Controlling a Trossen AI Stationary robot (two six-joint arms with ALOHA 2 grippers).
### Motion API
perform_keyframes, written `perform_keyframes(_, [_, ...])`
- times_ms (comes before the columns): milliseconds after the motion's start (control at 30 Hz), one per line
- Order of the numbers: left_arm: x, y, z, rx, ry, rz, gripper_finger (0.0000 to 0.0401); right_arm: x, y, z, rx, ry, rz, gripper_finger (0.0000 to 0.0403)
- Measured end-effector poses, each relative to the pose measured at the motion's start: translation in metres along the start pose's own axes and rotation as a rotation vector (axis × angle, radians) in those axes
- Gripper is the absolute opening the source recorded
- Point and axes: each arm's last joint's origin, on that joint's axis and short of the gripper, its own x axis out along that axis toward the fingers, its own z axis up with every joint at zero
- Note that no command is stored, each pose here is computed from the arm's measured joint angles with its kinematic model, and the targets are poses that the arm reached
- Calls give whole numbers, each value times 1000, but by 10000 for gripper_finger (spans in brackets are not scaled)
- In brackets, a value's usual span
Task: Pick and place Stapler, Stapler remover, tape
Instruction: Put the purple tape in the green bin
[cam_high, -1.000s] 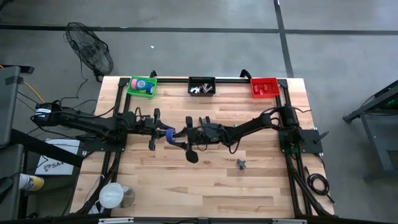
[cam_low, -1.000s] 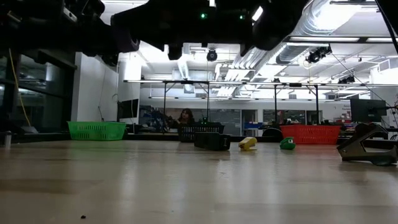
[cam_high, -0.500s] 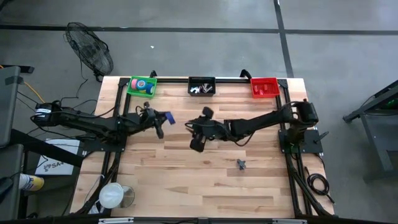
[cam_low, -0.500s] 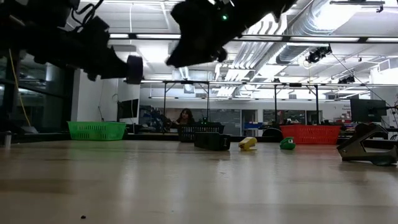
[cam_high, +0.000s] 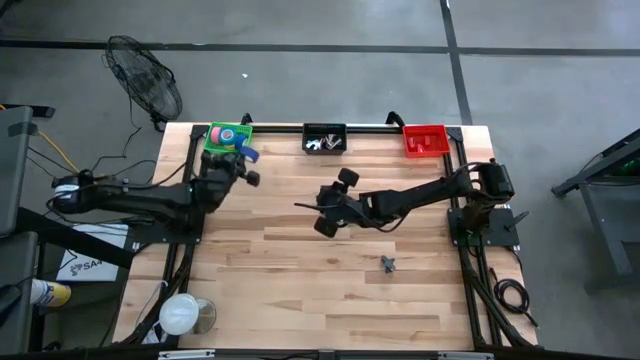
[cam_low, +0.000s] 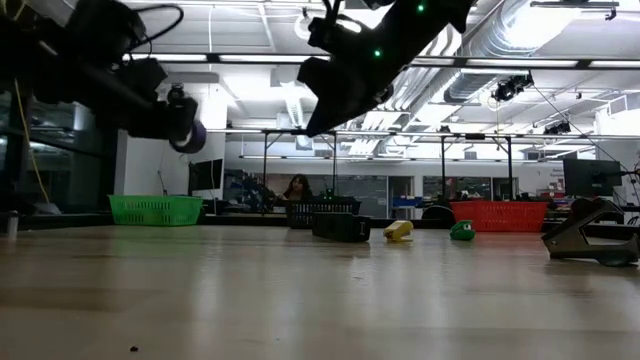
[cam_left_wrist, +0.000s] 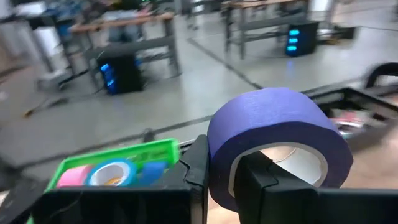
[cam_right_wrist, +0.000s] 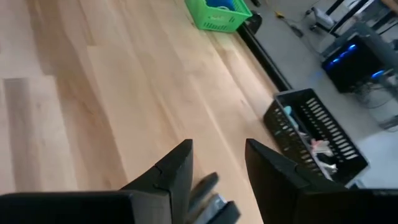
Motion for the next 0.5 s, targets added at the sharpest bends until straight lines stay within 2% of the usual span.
perform_keyframes(233, [26,26,-2,-98,44,166,35,3,-5,1,-36,0,-38,138])
perform_keyframes(500, [40,46,-8,-66,92,317,35,12,-16,1,-31,19,-12,138])
